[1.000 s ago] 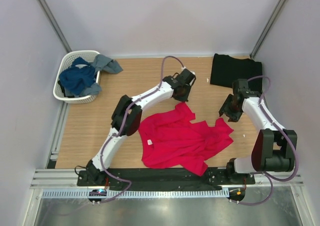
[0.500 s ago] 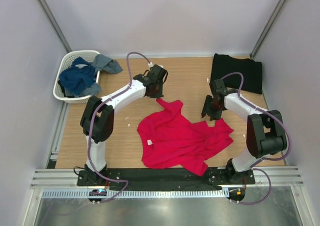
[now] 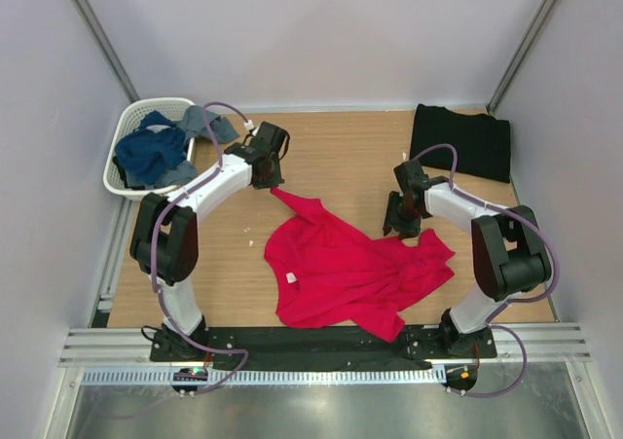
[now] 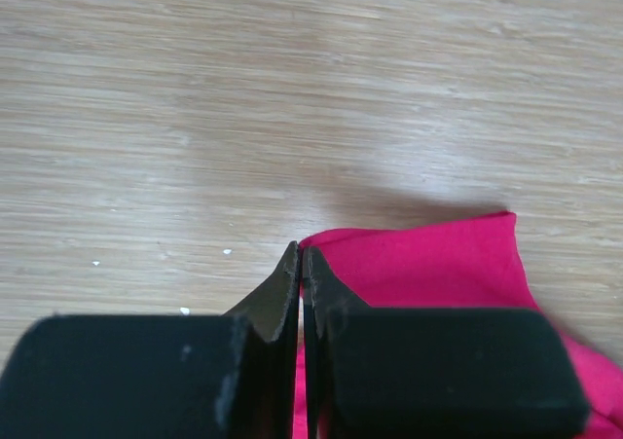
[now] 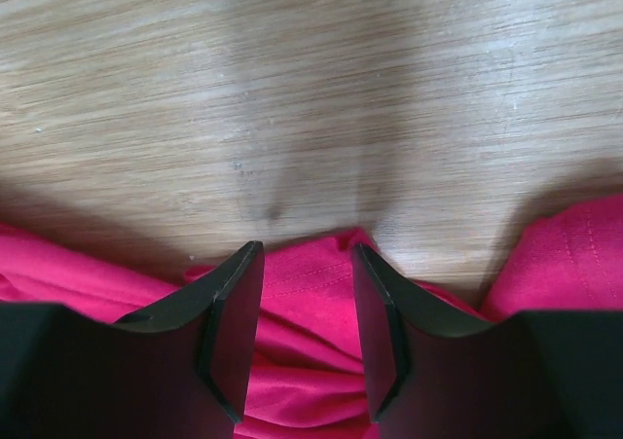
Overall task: Fold and stack the t-shirts
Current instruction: Flatten the tshirt out
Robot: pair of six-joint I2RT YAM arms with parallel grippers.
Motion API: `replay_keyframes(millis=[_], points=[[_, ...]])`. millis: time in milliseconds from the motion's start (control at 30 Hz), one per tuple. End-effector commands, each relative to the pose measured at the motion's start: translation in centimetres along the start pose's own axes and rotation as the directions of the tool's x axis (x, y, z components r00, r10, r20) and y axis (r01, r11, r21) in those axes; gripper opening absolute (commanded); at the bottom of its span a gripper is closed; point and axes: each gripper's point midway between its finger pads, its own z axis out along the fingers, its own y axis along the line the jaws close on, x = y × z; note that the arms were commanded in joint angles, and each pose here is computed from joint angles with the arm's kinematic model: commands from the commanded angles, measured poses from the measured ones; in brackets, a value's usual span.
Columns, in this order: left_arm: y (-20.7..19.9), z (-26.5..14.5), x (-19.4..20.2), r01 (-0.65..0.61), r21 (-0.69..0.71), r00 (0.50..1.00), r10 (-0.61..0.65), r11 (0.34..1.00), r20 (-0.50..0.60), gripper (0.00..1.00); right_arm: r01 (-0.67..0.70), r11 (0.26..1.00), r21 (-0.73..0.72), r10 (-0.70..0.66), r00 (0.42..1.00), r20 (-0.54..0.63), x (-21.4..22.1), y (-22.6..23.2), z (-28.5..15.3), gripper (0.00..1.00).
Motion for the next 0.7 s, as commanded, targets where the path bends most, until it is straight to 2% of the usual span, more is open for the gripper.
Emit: replay_keyframes(millis=[0, 167, 500, 667], points=[[1.1, -1.3, -1.6, 0.025, -0.012, 0.998, -0.024, 1.0, 0.056, 0.0, 0.005, 1.0, 0.013, -0.005, 1.0, 0.016, -0.4, -0.1, 0.4, 0.48], [1.5, -1.2, -1.4, 0.022, -0.008, 0.999, -0.022, 1.0, 0.044, 0.0, 0.006, 0.999, 0.05, -0.007, 1.0, 0.016, -0.8, -0.5, 0.8, 0.47], [1.4, -0.7, -1.1, 0.006, -0.003, 1.0, -0.006, 1.0, 0.024, 0.0, 0.041, 0.996, 0.085, -0.045, 0.998, 0.041, -2.1, -0.9, -1.1, 0.48], [1.6, -0.3, -0.8, 0.002, -0.008, 1.0, -0.002, 1.0, 0.01, 0.0, 0.067, 0.992, 0.104, -0.069, 0.997, 0.014, -1.6, -1.3, -0.7, 0.48]])
